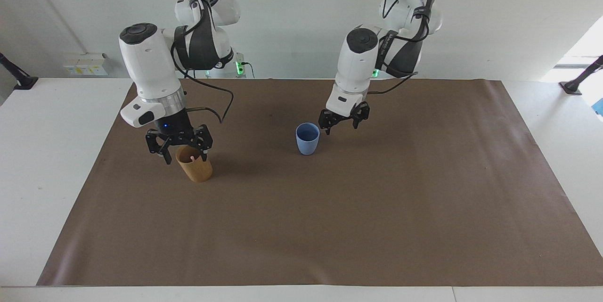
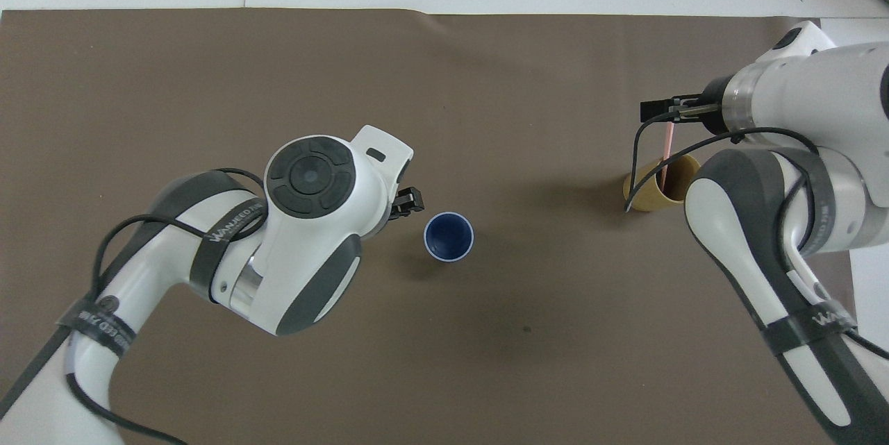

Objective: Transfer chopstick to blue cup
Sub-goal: 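Grasp the pink stick with the right gripper while the left gripper withdraws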

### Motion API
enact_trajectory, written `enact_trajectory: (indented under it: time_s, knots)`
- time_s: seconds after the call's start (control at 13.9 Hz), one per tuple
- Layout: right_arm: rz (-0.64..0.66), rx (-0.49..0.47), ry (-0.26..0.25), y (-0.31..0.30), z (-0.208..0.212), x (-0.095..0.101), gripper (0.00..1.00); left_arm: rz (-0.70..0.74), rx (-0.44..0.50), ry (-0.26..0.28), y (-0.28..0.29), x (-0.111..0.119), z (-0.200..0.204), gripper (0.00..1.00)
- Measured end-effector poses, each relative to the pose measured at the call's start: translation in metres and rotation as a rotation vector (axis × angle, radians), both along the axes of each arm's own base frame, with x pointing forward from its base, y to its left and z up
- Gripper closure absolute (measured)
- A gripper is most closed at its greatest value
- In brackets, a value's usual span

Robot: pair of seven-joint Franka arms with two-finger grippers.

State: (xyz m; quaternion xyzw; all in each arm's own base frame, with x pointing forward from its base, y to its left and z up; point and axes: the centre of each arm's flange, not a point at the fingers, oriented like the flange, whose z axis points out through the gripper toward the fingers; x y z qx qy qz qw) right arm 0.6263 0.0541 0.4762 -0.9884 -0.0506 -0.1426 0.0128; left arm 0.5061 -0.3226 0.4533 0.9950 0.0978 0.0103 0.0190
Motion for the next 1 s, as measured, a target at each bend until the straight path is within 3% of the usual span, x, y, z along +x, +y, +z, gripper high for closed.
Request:
enact_trajectory:
  time_s: [0.22,0.36,0.5,0.57,0.65,0.86,1.0]
  knots:
    - [0.077,-0.026,0.084,-0.001,-0.008,-0.015,0.0,-0.025,0.009,0.007,0.07,0.015,0.039,0.0]
    - [0.085,-0.028,0.084,-0.002,-0.003,-0.017,0.0,-0.054,0.017,0.021,0.113,0.024,0.05,0.0]
    - [0.088,-0.029,0.084,-0.002,-0.003,-0.018,0.23,-0.087,0.023,0.04,0.155,0.036,0.048,0.0]
    - [0.087,-0.029,0.079,-0.002,-0.003,-0.017,0.3,-0.107,0.025,0.051,0.175,0.04,0.046,0.0]
    - [0.086,-0.029,0.066,-0.003,-0.002,-0.016,0.3,-0.128,0.025,0.058,0.195,0.044,0.046,0.0]
    - [0.083,-0.027,0.042,-0.004,-0.002,-0.012,0.62,-0.199,0.021,0.085,0.255,0.05,0.045,0.0]
    - [0.08,-0.026,0.039,-0.004,-0.002,-0.011,0.63,-0.232,0.017,0.076,0.285,0.05,0.052,0.0]
